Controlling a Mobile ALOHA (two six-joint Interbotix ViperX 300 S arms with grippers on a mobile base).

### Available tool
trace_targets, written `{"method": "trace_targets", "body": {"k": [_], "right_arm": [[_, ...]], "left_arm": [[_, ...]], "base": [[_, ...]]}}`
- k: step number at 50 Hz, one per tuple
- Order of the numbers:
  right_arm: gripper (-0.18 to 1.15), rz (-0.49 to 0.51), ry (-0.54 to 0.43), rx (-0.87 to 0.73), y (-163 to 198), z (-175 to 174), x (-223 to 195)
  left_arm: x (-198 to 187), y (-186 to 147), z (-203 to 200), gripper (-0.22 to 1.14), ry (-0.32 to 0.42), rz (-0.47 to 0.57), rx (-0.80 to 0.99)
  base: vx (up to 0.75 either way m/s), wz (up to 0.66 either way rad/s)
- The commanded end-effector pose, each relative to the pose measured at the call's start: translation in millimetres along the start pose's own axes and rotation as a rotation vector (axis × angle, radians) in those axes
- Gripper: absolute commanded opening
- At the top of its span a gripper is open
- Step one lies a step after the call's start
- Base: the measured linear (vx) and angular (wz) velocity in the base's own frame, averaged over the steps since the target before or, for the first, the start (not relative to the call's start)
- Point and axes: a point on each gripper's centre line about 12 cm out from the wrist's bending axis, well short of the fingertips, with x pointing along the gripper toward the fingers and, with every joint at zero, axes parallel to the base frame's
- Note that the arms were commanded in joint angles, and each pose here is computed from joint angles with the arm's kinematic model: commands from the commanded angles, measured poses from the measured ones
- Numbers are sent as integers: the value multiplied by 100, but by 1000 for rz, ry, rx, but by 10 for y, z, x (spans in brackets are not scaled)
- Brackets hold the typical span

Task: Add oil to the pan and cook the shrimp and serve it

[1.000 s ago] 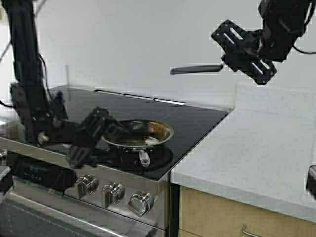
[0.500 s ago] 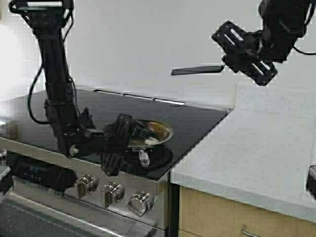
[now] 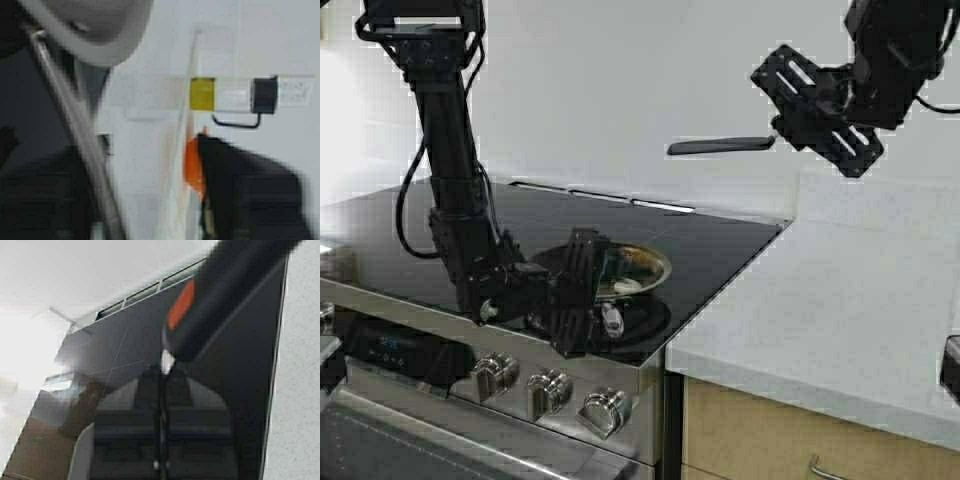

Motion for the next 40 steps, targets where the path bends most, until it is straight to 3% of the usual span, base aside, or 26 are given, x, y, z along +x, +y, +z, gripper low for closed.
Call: {"method": "trace_targets", "body": {"k": [1, 5, 7, 16, 26, 34, 40], "right_arm": [[7, 24, -23, 9, 67, 57, 6], [7, 26, -24, 8, 75, 61, 13], [7, 25, -24, 3, 71, 58, 14], [7, 9, -8, -32, 26, 12, 25], [7, -31, 48, -197, -116, -234, 226], [7, 2, 70, -395, -44, -496, 507], [7, 20, 72, -422, -14, -641, 688]], "left_arm": [[44, -156, 34, 32, -6, -45, -31], [15, -154, 30, -3, -8, -39, -55], [9, -160, 27, -12, -12, -38, -62], [-78, -183, -8, 8, -11, -22, -60], [-207, -208, -57, 3, -10, 6, -46], [-313, -249, -116, 3, 2, 24, -43], [-388, -324, -147, 3, 10, 31, -38]], "base": [[0, 0], [0, 0], [0, 0], [0, 0], [0, 0], [0, 0], [0, 0]]}}
